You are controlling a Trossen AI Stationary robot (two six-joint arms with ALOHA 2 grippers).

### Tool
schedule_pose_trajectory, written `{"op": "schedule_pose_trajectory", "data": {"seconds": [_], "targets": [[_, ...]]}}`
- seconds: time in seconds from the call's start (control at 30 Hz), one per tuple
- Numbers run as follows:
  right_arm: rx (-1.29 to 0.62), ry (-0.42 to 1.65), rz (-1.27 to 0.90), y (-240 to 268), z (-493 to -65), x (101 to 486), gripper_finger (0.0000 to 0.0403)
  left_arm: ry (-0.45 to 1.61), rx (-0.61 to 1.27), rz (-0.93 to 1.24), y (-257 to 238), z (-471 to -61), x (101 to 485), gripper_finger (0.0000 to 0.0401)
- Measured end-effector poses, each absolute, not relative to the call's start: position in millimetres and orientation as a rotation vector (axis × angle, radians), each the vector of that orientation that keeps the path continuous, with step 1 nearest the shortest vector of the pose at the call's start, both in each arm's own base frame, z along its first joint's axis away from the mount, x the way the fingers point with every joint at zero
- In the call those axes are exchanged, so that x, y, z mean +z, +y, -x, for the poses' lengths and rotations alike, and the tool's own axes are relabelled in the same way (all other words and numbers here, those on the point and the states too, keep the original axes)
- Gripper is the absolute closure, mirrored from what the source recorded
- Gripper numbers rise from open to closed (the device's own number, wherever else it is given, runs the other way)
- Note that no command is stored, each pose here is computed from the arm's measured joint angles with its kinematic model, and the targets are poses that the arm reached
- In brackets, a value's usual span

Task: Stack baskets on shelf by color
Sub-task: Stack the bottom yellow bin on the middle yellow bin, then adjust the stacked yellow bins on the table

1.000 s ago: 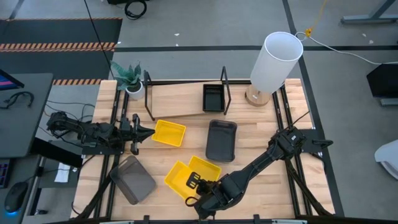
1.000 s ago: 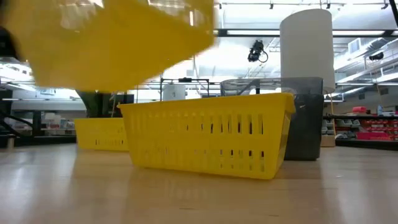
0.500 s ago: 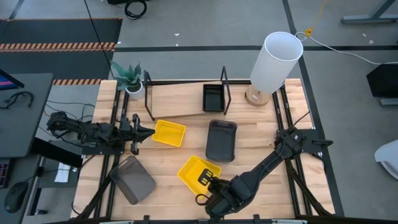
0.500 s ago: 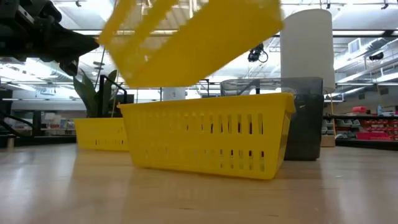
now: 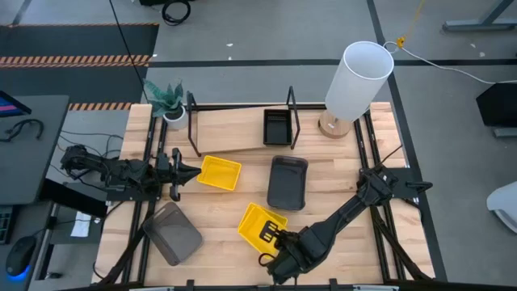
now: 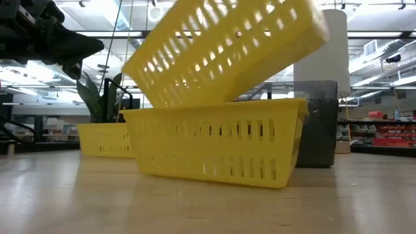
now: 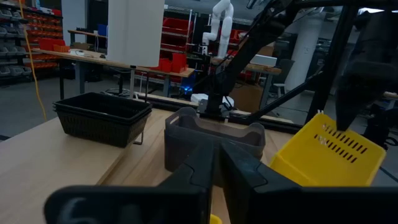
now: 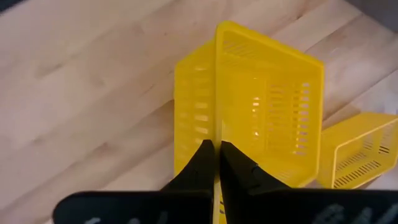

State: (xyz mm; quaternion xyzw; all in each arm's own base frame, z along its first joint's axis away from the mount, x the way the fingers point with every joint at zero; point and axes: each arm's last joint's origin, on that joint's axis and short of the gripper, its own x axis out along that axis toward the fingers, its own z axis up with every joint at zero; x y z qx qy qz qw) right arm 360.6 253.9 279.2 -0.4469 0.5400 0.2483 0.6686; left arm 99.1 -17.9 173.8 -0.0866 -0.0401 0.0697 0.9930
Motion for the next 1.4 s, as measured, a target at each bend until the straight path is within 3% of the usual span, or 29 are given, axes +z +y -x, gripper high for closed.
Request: {"op": "schedule_pose_trajectory", "data": {"seconds": [0.5, 0.97, 1.4], "targets": [[0.623, 1.211, 0.946, 219, -388, 277, 0.0394, -0.08, 0.14, 0.173, -18, -99, 174, 0.0369], [0.538, 1.368, 0.789, 210, -389, 241, 0.0326, -0.08, 0.14, 0.174, -18, -99, 174, 0.0366], [0.496, 1.297, 0.711, 218, -392, 257, 0.0316, -0.08, 0.14, 0.174, -18, -99, 174, 0.0368]]}}
